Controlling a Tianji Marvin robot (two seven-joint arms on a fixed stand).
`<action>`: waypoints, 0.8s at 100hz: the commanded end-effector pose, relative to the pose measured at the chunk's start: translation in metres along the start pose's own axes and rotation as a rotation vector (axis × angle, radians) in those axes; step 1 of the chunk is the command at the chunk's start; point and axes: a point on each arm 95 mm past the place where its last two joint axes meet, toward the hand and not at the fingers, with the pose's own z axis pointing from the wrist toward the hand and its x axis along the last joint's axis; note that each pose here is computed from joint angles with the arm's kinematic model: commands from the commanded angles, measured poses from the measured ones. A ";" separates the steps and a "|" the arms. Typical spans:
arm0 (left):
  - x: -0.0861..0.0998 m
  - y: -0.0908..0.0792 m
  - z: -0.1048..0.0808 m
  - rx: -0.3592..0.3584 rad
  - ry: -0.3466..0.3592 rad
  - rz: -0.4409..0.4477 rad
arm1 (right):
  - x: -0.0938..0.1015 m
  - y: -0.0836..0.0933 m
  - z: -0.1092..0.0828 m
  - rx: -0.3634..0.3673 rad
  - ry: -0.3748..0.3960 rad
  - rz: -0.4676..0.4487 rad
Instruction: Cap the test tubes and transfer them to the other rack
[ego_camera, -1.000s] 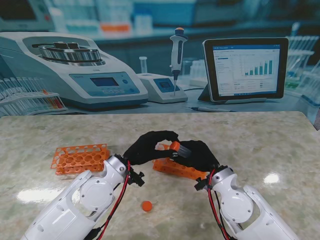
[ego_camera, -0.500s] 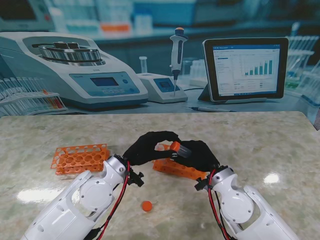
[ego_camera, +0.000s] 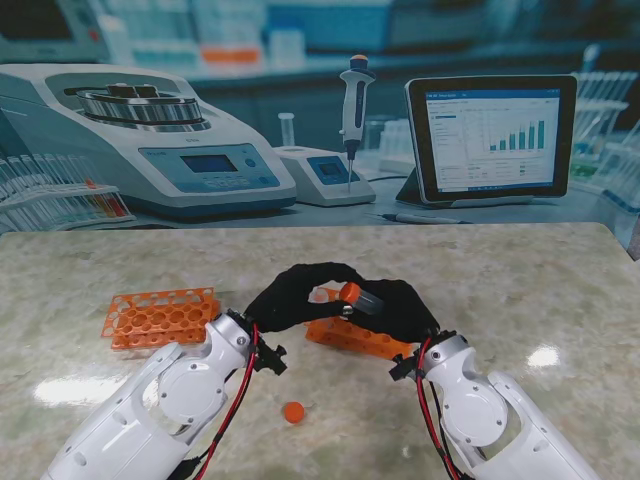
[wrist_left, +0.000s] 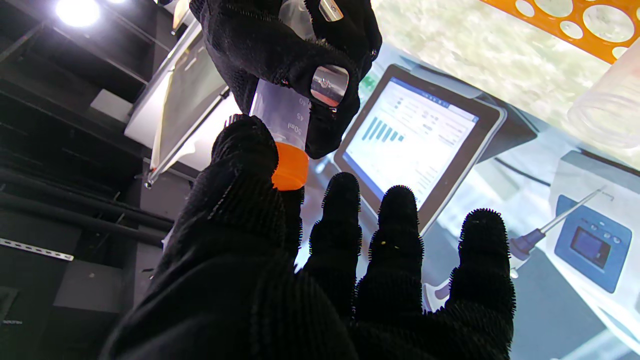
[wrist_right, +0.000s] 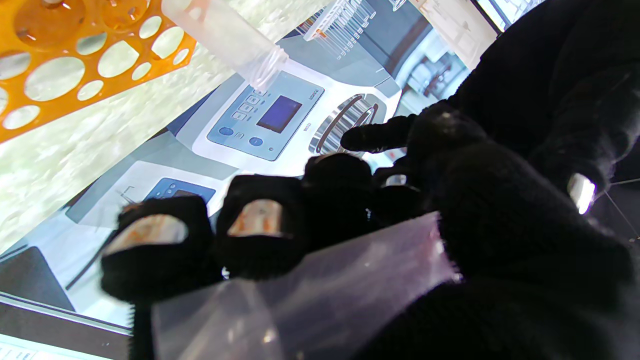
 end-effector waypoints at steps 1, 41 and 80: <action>-0.002 0.004 -0.003 -0.014 -0.007 -0.002 | 0.008 0.000 0.002 -0.008 0.018 0.009; -0.001 0.003 -0.002 -0.020 0.005 0.004 | 0.008 0.000 0.001 -0.011 0.017 0.010; 0.000 0.001 -0.002 -0.030 0.006 0.012 | 0.008 0.001 0.002 -0.010 0.016 0.009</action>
